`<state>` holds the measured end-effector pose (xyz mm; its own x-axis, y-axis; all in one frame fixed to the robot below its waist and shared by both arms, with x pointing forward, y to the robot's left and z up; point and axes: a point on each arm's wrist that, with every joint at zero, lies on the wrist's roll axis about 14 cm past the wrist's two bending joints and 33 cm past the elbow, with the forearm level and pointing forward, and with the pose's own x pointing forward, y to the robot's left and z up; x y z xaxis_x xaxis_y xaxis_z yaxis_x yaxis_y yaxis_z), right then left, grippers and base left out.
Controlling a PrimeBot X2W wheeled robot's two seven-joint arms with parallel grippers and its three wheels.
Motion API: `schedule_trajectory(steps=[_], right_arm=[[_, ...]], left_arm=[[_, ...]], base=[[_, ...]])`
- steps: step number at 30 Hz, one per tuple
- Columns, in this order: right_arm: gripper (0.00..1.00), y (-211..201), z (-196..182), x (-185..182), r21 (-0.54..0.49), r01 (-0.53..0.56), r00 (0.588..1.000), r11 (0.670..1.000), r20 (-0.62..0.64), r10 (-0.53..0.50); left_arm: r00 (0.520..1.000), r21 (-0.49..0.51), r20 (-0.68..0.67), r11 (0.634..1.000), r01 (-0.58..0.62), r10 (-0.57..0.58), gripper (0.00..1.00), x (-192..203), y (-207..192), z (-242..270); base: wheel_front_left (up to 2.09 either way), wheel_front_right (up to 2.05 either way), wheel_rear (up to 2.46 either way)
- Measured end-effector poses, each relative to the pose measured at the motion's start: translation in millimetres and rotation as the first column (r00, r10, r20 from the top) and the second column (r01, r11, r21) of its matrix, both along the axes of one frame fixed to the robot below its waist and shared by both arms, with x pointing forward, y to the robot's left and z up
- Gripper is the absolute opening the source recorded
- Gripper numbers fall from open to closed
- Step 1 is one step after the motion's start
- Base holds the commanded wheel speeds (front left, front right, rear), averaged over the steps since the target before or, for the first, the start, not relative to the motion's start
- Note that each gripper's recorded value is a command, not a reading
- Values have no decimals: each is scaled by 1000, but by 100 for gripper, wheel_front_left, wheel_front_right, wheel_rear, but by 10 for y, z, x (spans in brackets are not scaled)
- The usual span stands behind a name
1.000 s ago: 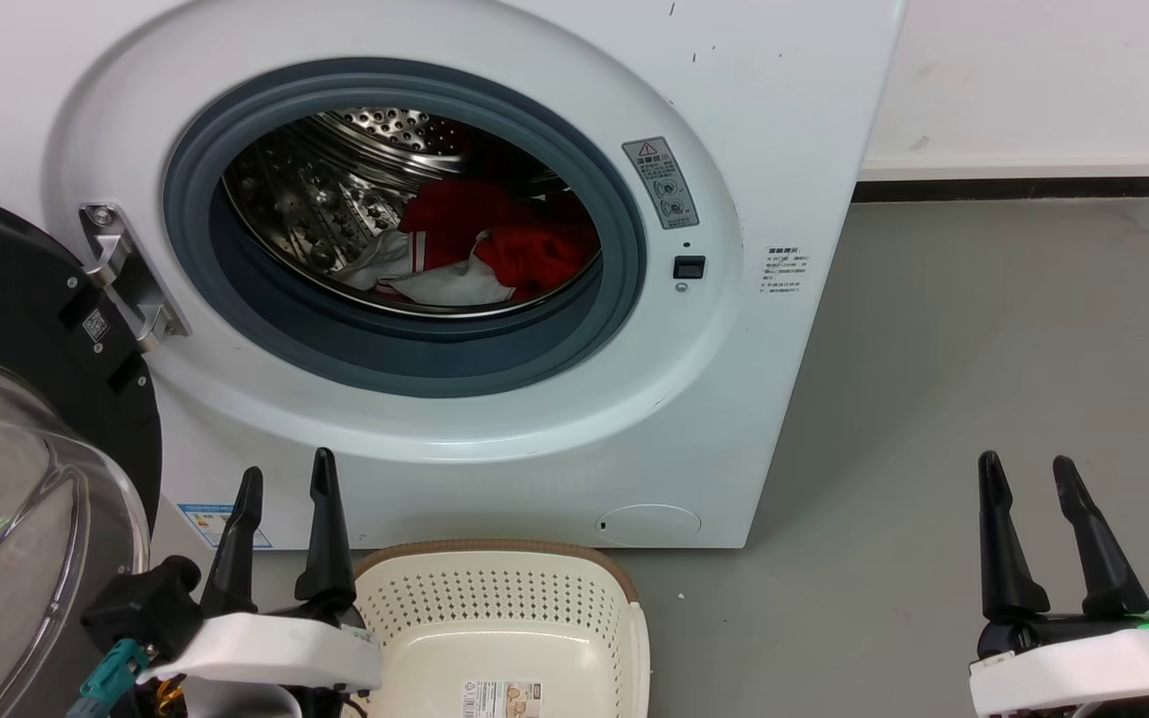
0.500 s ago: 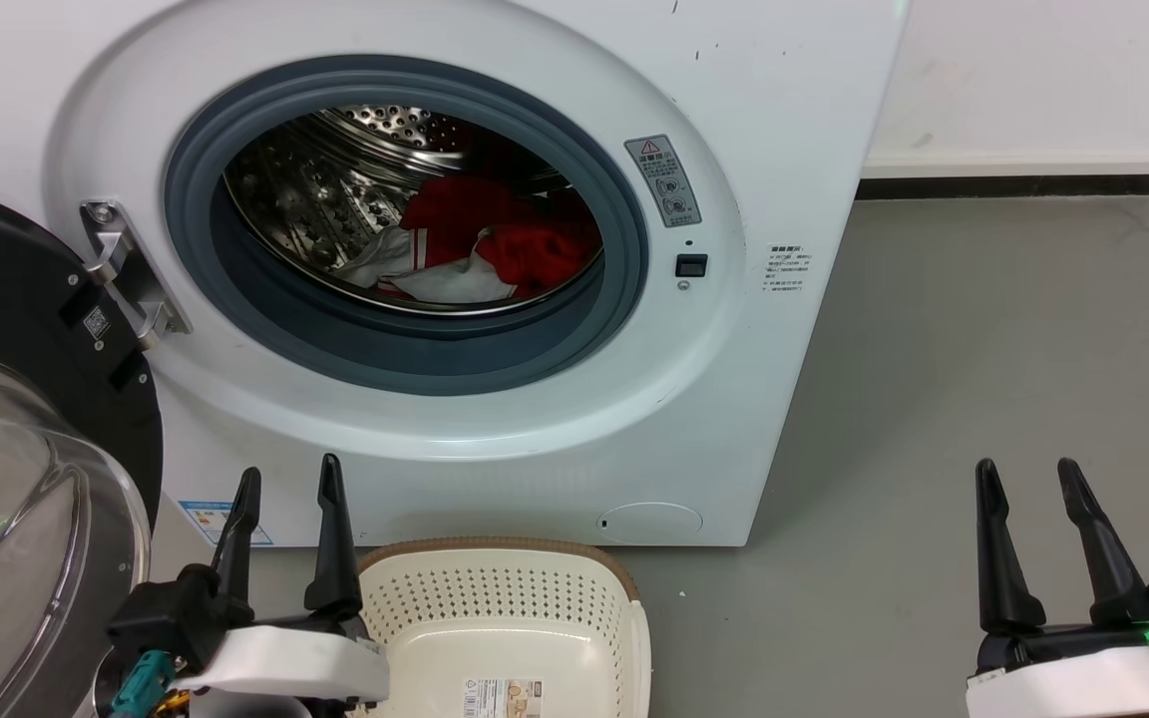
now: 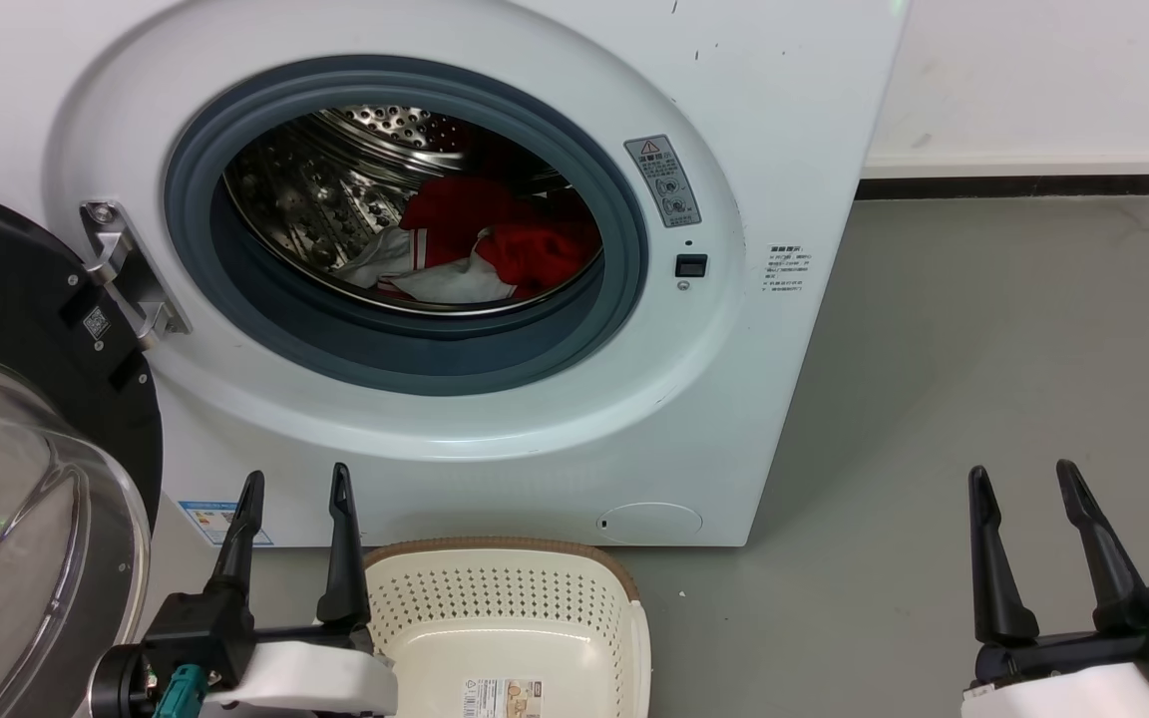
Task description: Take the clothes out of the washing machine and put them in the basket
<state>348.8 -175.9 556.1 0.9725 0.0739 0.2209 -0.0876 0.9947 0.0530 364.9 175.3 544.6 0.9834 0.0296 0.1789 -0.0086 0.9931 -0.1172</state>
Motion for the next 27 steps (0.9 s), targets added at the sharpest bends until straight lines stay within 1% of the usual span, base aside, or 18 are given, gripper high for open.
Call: schedule_trajectory(steps=[15,27], right_arm=[[100,77,64,-53,-98,-12,999,995,39,16],[100,88,11,-75,-73,-19,1000,997,24,21]], left_arm=[[1000,100,24,995,-2,0,100,-57,-35,15],[1000,94,18,996,-10,9,100,-78,-14,-8]], base=[[0,0,0],[0,0,0]])
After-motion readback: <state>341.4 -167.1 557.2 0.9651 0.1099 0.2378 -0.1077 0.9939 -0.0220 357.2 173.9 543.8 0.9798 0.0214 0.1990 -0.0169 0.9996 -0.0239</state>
